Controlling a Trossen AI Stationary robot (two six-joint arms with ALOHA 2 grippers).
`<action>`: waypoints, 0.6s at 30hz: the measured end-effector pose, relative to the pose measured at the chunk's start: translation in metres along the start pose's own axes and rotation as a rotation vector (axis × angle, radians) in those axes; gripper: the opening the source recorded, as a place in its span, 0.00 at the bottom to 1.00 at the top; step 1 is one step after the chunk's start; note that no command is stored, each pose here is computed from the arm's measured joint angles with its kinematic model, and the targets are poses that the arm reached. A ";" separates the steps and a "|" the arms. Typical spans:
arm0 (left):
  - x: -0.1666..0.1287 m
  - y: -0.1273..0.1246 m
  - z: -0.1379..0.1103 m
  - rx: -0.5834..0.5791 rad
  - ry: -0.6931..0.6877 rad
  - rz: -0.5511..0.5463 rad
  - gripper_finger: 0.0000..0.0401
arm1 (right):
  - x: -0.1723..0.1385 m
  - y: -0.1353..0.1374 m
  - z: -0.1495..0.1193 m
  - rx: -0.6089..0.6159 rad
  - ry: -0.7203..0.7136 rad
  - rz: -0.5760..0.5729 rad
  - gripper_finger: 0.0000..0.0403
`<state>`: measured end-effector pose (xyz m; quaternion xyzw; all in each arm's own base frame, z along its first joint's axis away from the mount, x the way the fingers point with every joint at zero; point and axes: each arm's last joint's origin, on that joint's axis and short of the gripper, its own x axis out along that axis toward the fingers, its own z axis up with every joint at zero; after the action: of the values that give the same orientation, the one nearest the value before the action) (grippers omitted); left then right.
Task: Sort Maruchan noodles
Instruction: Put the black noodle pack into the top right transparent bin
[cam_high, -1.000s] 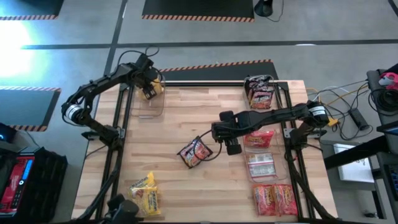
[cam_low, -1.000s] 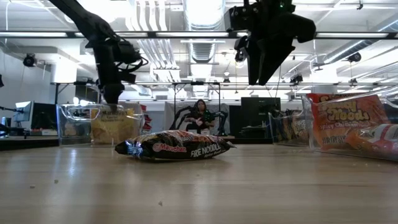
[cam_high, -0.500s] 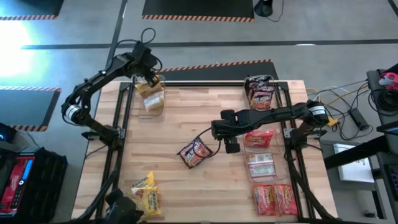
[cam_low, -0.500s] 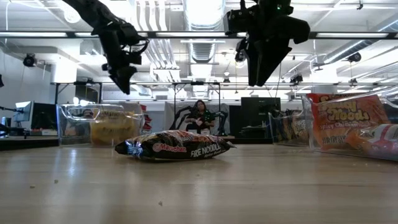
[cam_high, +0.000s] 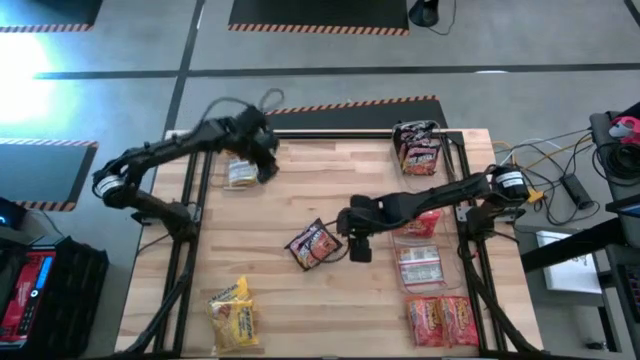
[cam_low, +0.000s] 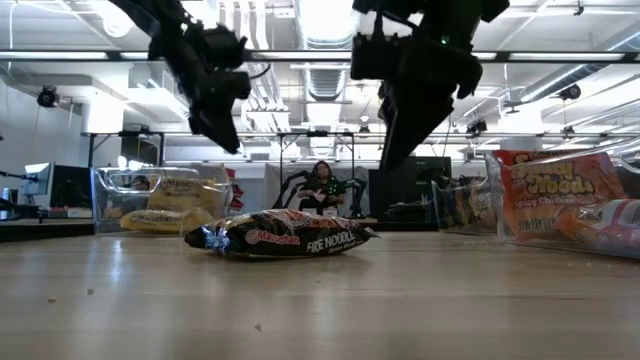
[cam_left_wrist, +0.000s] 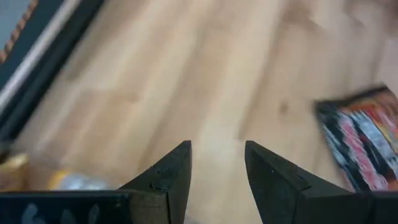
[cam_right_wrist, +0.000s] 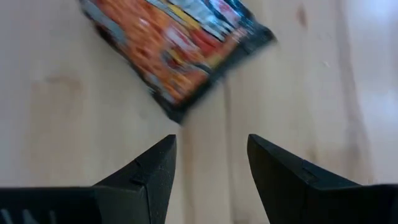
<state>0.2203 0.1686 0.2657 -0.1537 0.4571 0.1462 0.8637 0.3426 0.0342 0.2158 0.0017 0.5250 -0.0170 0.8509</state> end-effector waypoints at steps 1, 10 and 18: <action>0.003 -0.012 -0.001 0.028 -0.003 -0.010 0.33 | 0.001 0.004 0.000 -0.006 -0.019 0.008 0.46; 0.023 -0.112 -0.032 0.147 -0.136 -0.018 0.33 | 0.017 0.046 -0.004 -0.036 -0.311 0.117 0.46; 0.039 -0.187 -0.078 0.112 -0.308 -0.120 0.33 | 0.025 0.066 -0.015 0.009 -0.542 0.022 0.46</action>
<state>0.2569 -0.0287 0.2159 -0.1083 0.3167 0.0904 0.9380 0.3421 0.0999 0.1853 0.0065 0.2778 -0.0099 0.9606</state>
